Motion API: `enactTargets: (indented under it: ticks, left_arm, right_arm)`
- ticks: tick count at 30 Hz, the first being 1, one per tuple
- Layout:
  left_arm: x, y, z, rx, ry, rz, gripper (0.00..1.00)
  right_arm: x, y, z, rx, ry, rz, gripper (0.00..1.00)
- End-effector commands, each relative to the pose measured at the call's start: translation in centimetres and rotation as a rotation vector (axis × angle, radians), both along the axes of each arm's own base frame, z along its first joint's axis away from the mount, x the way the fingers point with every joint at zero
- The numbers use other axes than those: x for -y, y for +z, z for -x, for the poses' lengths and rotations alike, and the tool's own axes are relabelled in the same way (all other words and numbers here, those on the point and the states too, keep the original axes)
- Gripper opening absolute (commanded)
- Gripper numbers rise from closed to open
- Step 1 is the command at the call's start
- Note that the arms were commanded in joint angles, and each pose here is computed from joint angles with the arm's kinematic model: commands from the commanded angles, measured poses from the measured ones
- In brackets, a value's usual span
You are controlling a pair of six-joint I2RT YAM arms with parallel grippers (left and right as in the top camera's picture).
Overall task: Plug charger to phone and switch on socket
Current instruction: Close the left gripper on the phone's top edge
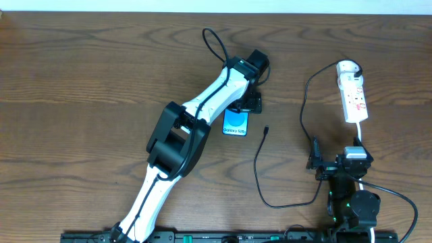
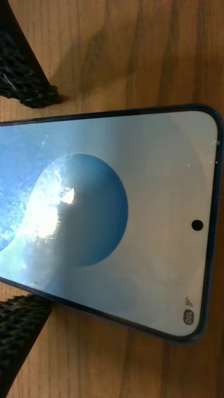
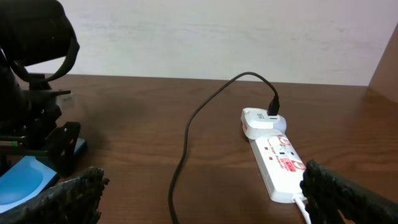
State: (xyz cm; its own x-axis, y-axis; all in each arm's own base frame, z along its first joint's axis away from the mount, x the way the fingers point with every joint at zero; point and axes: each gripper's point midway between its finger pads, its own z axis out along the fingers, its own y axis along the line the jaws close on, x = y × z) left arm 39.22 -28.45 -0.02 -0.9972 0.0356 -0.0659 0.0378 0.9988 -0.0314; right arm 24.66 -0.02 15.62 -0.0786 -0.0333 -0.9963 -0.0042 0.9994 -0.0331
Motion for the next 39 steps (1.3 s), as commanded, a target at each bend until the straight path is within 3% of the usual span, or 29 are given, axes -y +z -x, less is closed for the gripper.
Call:
enactTargets:
  ticks: [1,27,29,39]
  left_arm:
    - [-1.06,-3.48,0.98,-0.065,0.011,-0.062,0.98]
    - [-1.44,-3.48,1.53,-0.087,0.011,-0.077,0.99]
    - [-1.45,-3.48,1.53,-0.087,0.011,-0.077,0.93]
    - [-1.54,-3.45,1.65,-0.093,0.011,-0.081,0.91]
  right_arm:
    - [0.07,-0.09,0.02,-0.002,-0.003,0.005,0.99]
    - [0.07,-0.10,0.02,-0.002,-0.003,0.005,0.99]
    - [0.07,-0.10,0.02,-0.002,-0.003,0.005,0.99]
    - [0.07,-0.10,0.02,-0.002,-0.003,0.005,0.99]
